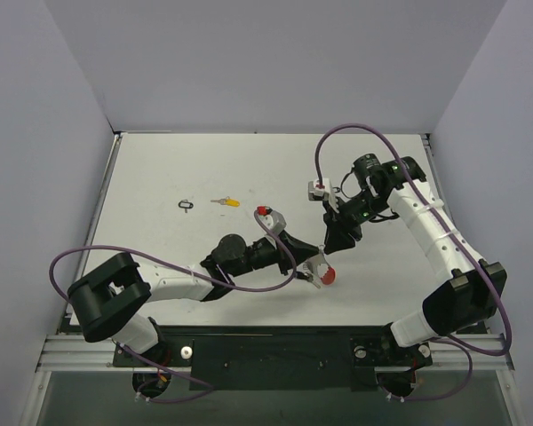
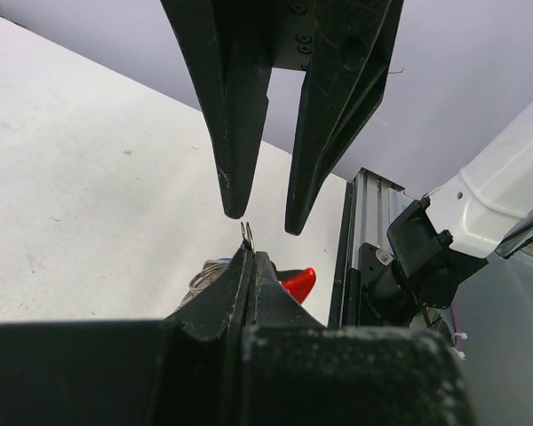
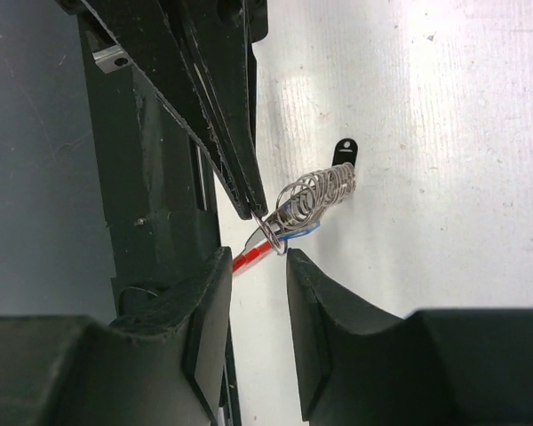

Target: Put the keys on the keyring

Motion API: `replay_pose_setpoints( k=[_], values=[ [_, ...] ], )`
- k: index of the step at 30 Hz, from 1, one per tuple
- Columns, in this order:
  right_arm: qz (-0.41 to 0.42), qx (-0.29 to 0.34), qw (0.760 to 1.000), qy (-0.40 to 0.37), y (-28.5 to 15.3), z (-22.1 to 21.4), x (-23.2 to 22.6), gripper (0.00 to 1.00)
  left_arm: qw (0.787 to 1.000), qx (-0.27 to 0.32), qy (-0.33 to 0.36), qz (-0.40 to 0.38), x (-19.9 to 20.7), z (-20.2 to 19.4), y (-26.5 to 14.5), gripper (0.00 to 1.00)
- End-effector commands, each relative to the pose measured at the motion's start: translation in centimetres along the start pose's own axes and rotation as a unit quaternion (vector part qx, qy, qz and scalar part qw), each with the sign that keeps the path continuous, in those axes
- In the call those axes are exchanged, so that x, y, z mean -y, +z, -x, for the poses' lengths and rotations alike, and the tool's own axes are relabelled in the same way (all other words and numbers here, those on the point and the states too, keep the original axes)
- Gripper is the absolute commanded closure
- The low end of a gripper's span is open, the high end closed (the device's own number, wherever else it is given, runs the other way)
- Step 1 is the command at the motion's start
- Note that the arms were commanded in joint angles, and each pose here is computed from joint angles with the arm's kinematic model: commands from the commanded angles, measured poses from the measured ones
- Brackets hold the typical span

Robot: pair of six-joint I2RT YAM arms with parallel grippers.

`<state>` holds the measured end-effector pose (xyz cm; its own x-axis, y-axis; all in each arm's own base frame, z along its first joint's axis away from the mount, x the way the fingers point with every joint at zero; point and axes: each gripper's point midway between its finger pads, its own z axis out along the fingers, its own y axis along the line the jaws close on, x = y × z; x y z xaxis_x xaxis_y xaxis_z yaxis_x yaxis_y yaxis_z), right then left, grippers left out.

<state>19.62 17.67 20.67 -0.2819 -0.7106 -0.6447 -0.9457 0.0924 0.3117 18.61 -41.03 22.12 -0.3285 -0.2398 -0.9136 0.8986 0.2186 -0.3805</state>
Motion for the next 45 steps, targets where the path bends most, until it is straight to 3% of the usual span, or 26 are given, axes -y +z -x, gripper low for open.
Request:
replay_pose_setpoints(
  k=[1, 11, 14, 24, 30, 41, 45],
  values=[
    [0.047, 0.027, 0.998, -0.041, 0.3, 0.3, -1.4, 0.73, 0.998, 0.06, 0.017, -0.026, 1.8, 3.8, -0.1, 1.0],
    [0.131, 0.039, 0.985, -0.102, 0.4, 0.4, -3.0, 0.76, 0.998, 0.06, 0.02, -0.026, 1.8, 3.9, -0.4, 1.0],
    [0.153, 0.037, 0.982, -0.103, 0.1, 0.5, -3.5, 0.85, 0.998, 0.061, 0.023, -0.025, 1.9, 4.0, -0.4, 1.0],
    [0.146, 0.031, 0.984, -0.1, -0.2, 0.1, -3.9, 0.88, 0.998, 0.058, 0.027, -0.007, 1.1, 3.7, -0.9, 1.0],
    [0.144, 0.032, 0.984, -0.103, -0.3, 0.0, -4.4, 1.0, 0.998, 0.06, 0.029, 0.001, 0.8, 3.7, -1.1, 1.0],
    [0.149, 0.03, 0.983, -0.105, -0.2, 0.0, -5.2, 1.0, 0.997, 0.063, 0.032, 0.005, 0.6, 3.9, -1.1, 1.0],
    [0.152, 0.032, 0.983, -0.1, 0.0, 0.1, -5.2, 0.93, 0.997, 0.065, 0.033, 0.005, 0.7, 4.0, -1.1, 1.0]
  ],
)
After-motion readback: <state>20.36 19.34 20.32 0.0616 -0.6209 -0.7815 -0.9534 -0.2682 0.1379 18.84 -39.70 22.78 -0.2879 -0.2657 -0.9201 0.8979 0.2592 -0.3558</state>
